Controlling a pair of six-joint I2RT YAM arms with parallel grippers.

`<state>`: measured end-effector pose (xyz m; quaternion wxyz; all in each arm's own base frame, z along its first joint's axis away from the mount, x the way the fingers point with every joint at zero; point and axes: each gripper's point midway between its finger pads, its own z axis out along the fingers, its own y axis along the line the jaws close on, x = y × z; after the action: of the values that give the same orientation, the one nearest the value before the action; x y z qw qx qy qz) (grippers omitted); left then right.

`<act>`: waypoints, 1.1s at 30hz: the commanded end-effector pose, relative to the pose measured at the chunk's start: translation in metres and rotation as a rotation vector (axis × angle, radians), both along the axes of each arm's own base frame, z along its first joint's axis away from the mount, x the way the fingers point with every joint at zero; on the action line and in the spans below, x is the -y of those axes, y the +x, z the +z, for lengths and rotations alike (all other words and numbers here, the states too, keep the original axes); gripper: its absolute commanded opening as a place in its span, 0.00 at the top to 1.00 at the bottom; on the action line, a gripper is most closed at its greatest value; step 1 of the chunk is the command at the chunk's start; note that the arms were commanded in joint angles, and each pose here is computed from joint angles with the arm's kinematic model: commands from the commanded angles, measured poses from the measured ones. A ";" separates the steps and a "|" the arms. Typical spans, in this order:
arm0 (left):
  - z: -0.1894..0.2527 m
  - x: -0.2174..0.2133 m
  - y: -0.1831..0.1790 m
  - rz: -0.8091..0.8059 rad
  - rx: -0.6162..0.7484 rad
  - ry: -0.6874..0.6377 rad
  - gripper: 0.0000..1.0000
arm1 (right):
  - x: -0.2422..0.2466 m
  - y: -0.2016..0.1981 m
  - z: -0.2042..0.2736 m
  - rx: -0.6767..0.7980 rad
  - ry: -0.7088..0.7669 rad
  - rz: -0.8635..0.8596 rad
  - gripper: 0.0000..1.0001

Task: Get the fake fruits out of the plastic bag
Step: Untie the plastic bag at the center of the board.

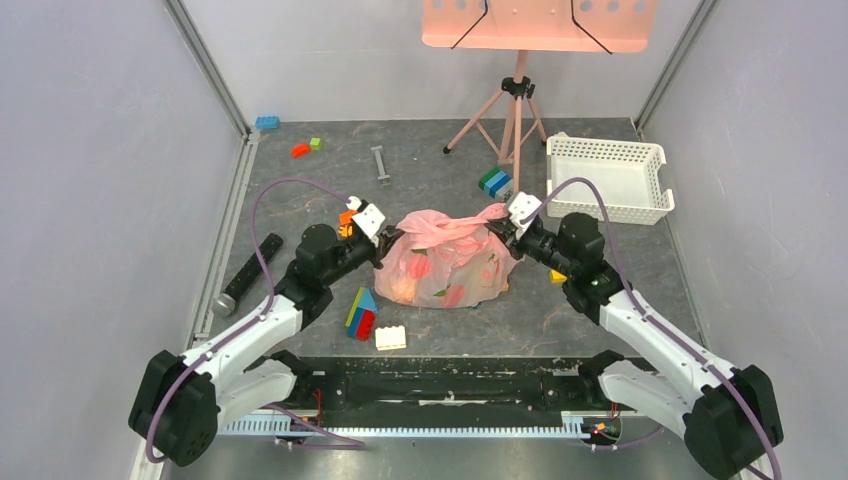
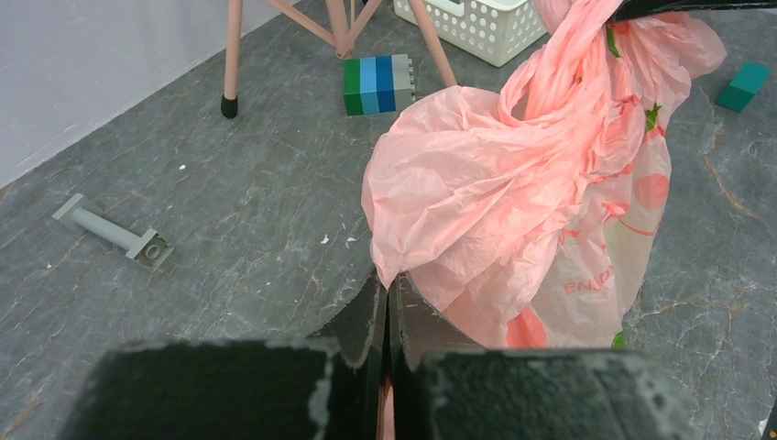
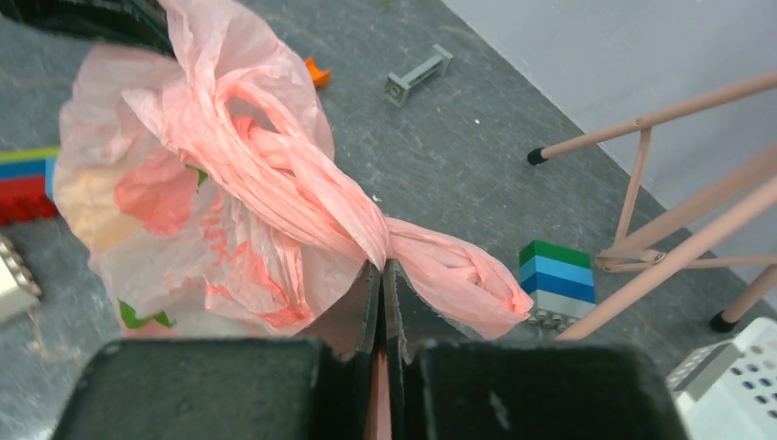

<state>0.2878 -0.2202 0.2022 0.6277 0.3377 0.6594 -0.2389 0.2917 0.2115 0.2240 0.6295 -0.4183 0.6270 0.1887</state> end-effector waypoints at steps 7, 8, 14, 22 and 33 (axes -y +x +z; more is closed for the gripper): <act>0.020 -0.004 0.007 0.048 0.035 -0.059 0.98 | 0.016 -0.007 0.039 0.030 0.393 -0.137 1.00; 0.021 -0.005 0.007 0.050 0.036 -0.059 0.98 | 0.019 -0.008 0.040 0.017 0.427 -0.154 1.00; 0.020 -0.005 0.008 0.055 0.035 -0.059 0.98 | 0.039 -0.011 0.035 -0.011 0.554 -0.262 1.00; 0.019 -0.007 0.010 0.069 0.032 -0.056 0.98 | 0.063 -0.012 0.013 -0.106 0.762 -0.397 1.00; 0.020 -0.010 0.008 0.078 0.034 -0.051 0.98 | 0.101 -0.017 -0.010 -0.153 0.992 -0.568 1.00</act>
<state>0.2917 -0.2152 0.2044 0.6345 0.3251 0.6637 -0.2264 0.2730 0.1329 0.2017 0.7113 0.0457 0.6314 0.3054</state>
